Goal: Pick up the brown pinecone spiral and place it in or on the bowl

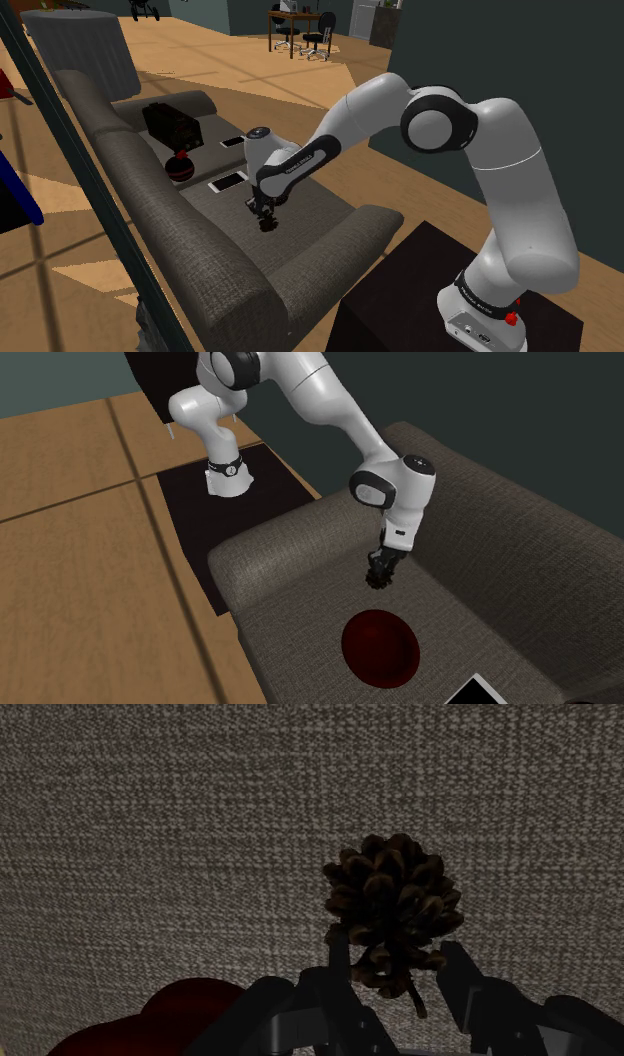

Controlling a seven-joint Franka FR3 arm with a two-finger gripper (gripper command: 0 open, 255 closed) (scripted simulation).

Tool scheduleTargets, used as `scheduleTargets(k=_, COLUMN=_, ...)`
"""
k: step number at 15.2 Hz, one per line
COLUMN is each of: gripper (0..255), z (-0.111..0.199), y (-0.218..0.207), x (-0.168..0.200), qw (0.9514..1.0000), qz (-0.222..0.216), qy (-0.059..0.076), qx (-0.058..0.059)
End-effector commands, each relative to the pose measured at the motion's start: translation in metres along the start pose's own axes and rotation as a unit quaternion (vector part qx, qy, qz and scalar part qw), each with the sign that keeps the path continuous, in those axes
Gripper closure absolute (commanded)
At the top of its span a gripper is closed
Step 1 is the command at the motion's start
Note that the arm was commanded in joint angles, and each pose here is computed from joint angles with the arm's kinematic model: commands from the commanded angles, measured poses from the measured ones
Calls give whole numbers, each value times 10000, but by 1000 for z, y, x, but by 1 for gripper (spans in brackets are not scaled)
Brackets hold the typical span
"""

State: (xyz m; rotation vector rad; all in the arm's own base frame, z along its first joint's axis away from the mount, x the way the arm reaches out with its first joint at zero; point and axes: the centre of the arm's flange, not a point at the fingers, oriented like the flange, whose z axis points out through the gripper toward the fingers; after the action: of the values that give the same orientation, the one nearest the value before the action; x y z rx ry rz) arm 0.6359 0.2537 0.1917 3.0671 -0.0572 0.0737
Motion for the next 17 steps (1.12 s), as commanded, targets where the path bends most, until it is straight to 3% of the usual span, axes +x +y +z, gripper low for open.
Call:
scheduleTargets(k=1, gripper=255, z=-11, y=1, x=0, qw=10000, qz=0, qy=-1, qx=-2)
scheduleTargets(k=17, gripper=255, z=-95, y=7, x=4, qw=10000, qz=0, qy=-1, qx=-2)
